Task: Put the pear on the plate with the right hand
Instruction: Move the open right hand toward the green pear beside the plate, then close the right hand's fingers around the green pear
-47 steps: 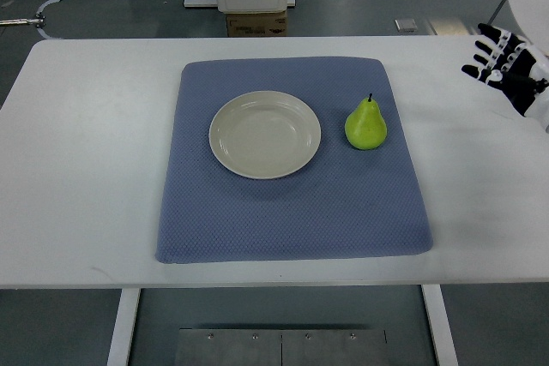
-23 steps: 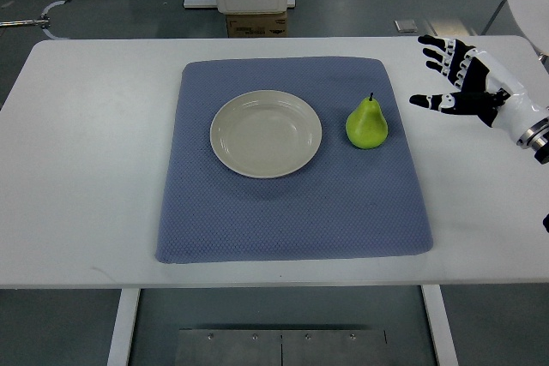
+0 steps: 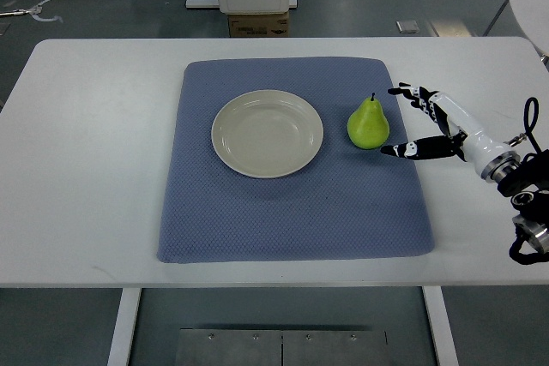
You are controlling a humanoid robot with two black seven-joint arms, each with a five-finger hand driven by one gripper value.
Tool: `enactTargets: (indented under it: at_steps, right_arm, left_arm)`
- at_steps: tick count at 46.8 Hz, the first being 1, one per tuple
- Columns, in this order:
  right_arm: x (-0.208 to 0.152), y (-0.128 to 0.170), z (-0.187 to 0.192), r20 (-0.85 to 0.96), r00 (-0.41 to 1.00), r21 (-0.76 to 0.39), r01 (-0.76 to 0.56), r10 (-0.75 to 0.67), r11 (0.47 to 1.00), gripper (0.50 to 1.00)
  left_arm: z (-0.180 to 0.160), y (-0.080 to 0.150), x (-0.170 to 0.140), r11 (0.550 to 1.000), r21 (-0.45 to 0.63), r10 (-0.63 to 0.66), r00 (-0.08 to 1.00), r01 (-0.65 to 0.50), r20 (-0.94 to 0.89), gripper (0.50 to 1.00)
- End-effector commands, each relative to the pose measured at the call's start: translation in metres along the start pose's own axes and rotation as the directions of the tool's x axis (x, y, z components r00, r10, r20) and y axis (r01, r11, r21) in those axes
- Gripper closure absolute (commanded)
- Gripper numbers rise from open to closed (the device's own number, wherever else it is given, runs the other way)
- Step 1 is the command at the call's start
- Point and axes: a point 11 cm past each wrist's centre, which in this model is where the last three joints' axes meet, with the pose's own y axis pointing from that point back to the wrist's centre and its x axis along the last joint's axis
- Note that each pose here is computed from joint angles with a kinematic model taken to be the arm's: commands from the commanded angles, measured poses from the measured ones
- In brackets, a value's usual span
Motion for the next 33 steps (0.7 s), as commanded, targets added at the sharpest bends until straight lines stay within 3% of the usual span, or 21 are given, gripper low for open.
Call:
enactTargets:
  at_steps: [1,33]
  right_arm:
    - [-0.001,-0.003,0.0,0.008,1.0,-0.02,-0.009,0.009,1.0,0.505]
    - [-0.008,-0.033,-0.006,0.069,0.996,-0.128,-0.04,0.049,0.991,0.505]
  left_arm:
    - [0.0,0.0,0.0,1.0,-0.001,0.0,1.0,0.0,0.0,0.5]
    - [0.0,0.0,0.0,1.0,0.001,0.0,1.0,0.0,0.0,0.5]
